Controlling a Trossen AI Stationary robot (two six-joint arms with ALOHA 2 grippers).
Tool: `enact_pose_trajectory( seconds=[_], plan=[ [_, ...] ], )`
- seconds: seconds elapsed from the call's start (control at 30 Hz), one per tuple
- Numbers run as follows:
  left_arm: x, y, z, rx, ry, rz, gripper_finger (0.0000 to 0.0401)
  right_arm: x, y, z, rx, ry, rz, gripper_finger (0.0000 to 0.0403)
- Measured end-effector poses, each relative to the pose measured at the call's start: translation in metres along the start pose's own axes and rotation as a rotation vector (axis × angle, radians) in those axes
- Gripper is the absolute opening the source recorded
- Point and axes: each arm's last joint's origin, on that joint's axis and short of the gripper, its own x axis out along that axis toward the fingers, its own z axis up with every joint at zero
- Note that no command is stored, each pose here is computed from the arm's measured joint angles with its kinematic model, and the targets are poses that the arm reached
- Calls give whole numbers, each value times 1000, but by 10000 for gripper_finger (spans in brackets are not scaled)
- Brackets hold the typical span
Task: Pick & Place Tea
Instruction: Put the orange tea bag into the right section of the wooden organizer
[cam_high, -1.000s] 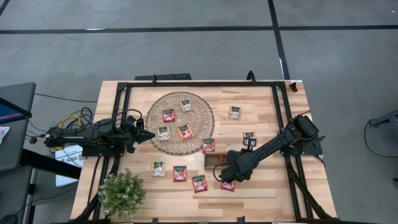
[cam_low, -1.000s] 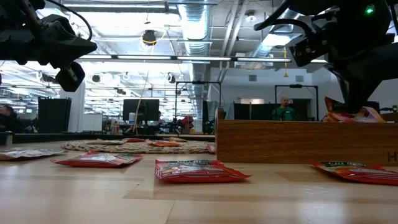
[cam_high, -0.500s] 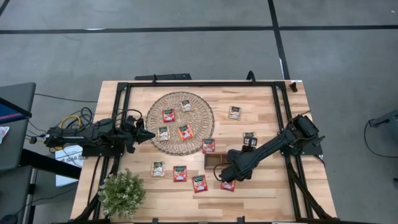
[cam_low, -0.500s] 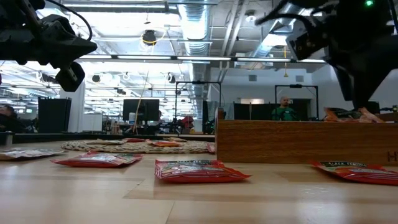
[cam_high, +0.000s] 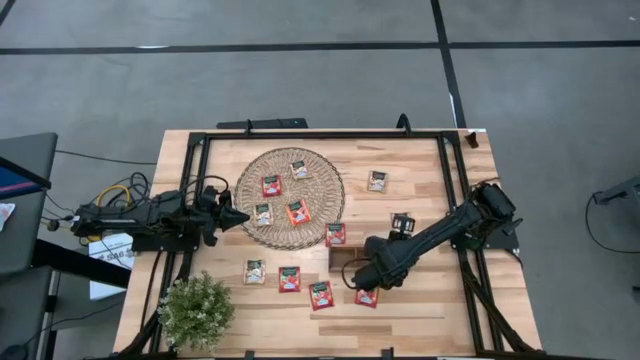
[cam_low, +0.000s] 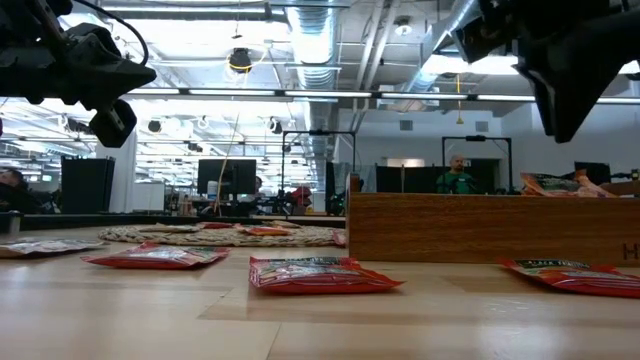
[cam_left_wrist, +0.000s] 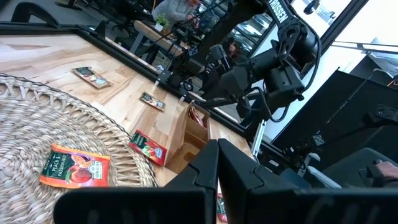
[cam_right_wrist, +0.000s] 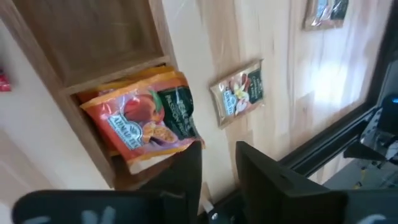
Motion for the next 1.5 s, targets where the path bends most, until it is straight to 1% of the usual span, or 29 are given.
enact_pose_trajectory(
  seconds=[0.1,0.2,0.27,0.4,0.6,0.8,1.0,1.17,1.5],
  plan=[
    [0,0,0,0,0,0,0,1,-1,2,8,22,21,58],
    [0,0,0,0,0,0,0,3,-6,6,26,34,27,17],
    [0,0,0,0,0,0,0,3,-13,9,51,37,36,6],
    [0,0,0,0,0,0,0,9,-29,21,135,66,45,2],
    [0,0,0,0,0,0,0,20,-49,33,148,124,66,1],
    [0,0,0,-1,8,-10,0,29,-59,37,163,172,93,0],
    [0,0,0,0,12,-16,0,28,-58,37,163,199,131,0],
    [0,0,0,-1,13,-18,0,28,-49,31,147,237,166,0],
    [0,-1,0,0,13,-18,0,41,-33,14,152,331,156,0]
  ],
)
